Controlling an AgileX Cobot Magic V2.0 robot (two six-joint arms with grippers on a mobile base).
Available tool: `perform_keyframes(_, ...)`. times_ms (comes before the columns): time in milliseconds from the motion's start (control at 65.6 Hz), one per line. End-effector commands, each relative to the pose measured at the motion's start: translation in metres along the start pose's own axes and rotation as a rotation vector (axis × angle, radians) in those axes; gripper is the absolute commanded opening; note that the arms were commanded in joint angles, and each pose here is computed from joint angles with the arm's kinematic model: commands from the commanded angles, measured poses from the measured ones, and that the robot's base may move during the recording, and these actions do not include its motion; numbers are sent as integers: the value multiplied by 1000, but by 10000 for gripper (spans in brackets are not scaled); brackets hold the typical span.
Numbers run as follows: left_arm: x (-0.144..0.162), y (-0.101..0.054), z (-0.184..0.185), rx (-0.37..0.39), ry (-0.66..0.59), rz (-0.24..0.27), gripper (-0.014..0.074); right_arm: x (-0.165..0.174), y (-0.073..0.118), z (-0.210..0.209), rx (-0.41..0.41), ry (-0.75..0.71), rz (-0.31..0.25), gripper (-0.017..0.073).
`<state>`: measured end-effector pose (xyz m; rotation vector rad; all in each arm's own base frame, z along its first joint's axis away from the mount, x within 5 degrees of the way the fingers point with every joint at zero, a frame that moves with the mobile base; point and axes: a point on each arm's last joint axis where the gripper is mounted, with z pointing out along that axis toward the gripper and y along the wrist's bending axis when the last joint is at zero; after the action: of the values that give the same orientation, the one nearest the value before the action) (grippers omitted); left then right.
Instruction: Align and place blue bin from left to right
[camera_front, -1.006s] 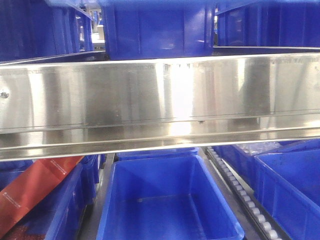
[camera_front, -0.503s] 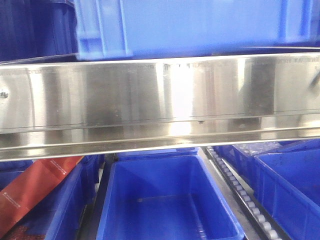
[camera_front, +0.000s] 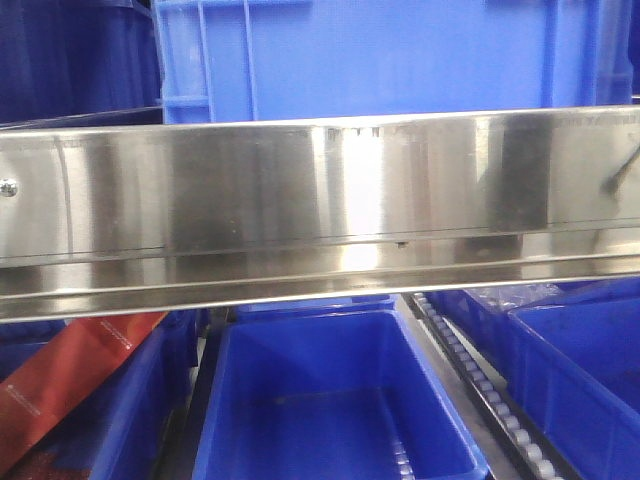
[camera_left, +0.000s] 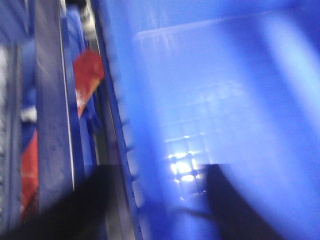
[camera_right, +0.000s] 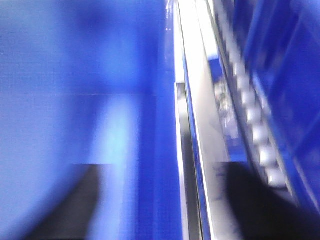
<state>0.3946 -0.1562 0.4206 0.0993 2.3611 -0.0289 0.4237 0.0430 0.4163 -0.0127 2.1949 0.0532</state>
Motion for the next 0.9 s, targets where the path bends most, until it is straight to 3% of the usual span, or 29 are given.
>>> perform_keyframes(0, -3, 1, -11, -3, -26, 7, 587, -7, 0, -11, 3, -49, -16, 534)
perform_keyframes(30, -3, 1, -12, -4, -28, 7, 615, -7, 0, -13, 2, -51, -16, 534)
perform_keyframes(259, -8, 9, -48, 17, -93, -10, 599, -13, -2, -48, 3, -73, -12, 509)
perform_keyframes(335, -9, 13, -66, 33, -126, 11, 598, -16, -2, -66, 2, -93, -10, 447)
perform_keyframes(427, -10, 20, -95, 47, -180, 10, 565, -19, -3, -86, 1, -118, -7, 307)
perform_keyframes(534, -9, 27, -126, 70, -236, 21, 424, -20, -4, -110, -1, -135, -4, 119)
perform_keyframes(610, -7, 31, -145, 89, -269, 39, 232, -19, -5, -124, -2, -140, -1, 6)
perform_keyframes(747, -2, 38, -167, 97, -302, 49, -110, -16, -6, -143, 0, -131, 1, -116)
perform_keyframes(884, 11, 41, -164, 87, -252, 68, -111, -4, -7, -147, 2, -106, -1, -162)
